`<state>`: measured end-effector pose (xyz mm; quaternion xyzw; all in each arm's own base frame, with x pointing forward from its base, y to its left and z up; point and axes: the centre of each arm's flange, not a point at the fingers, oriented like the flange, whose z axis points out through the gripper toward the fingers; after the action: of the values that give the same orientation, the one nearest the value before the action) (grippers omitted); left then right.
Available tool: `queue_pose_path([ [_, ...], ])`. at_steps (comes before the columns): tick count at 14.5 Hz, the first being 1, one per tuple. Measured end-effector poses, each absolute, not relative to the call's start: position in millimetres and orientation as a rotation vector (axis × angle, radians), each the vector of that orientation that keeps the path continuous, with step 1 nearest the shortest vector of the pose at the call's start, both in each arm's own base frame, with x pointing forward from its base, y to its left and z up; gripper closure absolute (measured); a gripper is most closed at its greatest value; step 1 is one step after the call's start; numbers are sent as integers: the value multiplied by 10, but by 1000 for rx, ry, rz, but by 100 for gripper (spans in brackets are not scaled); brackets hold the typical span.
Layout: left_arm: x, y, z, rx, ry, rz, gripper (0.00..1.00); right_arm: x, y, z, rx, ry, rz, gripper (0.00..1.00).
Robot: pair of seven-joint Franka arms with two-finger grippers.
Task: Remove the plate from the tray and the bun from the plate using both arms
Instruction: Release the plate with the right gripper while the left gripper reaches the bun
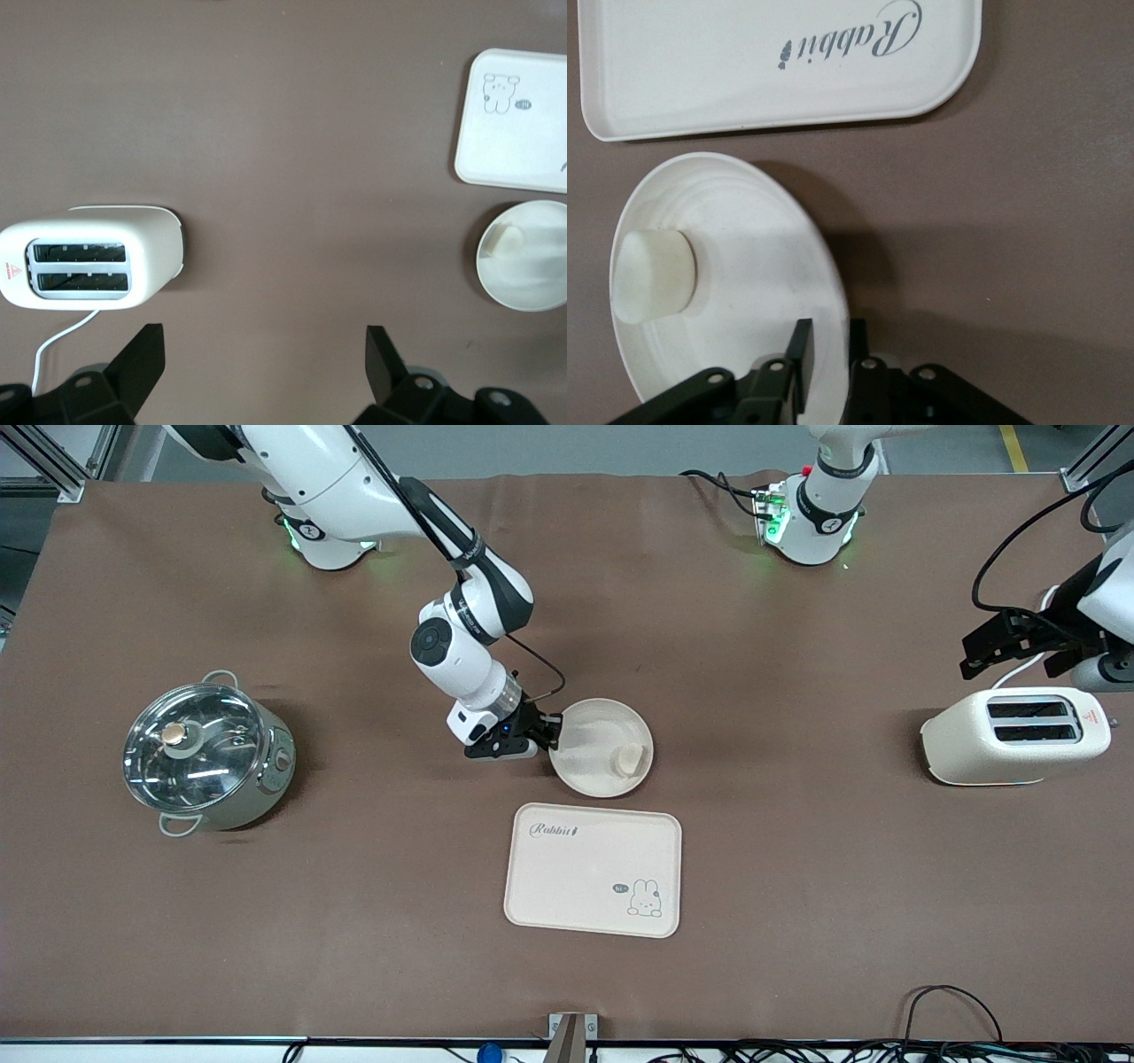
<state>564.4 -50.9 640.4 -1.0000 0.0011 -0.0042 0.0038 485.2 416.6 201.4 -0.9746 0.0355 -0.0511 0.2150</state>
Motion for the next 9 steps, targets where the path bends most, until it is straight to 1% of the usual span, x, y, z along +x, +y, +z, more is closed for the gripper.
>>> queue_pose_path([
  [1, 5635, -508, 6392, -3133, 3, 1, 0, 4852, 4167, 2017, -2702, 98, -142, 61],
  [3, 5624, -515, 6354, -3132, 6, 27, 0, 4857, 4172, 2052, -2699, 98, -149, 42],
  [4, 5618, -564, 6320, -3134, 19, 42, 0, 4874, 4177, 2130, -2691, 101, -162, 30],
  [5, 5607, -675, 6280, -3138, 50, 56, 0, 4902, 4176, 2261, -2683, 107, -169, 21],
  [7, 5560, -1087, 6122, -3163, 145, 114, 0, 4991, 4109, 2662, -2677, 126, -127, 2],
  [8, 5538, -1371, 5996, -3176, 204, 149, 0, 5067, 4004, 2931, -2676, 133, -104, 0],
  [9, 5532, -1687, 5847, -3182, 248, 165, 0, 5161, 3840, 3223, -2676, 144, -83, 0],
])
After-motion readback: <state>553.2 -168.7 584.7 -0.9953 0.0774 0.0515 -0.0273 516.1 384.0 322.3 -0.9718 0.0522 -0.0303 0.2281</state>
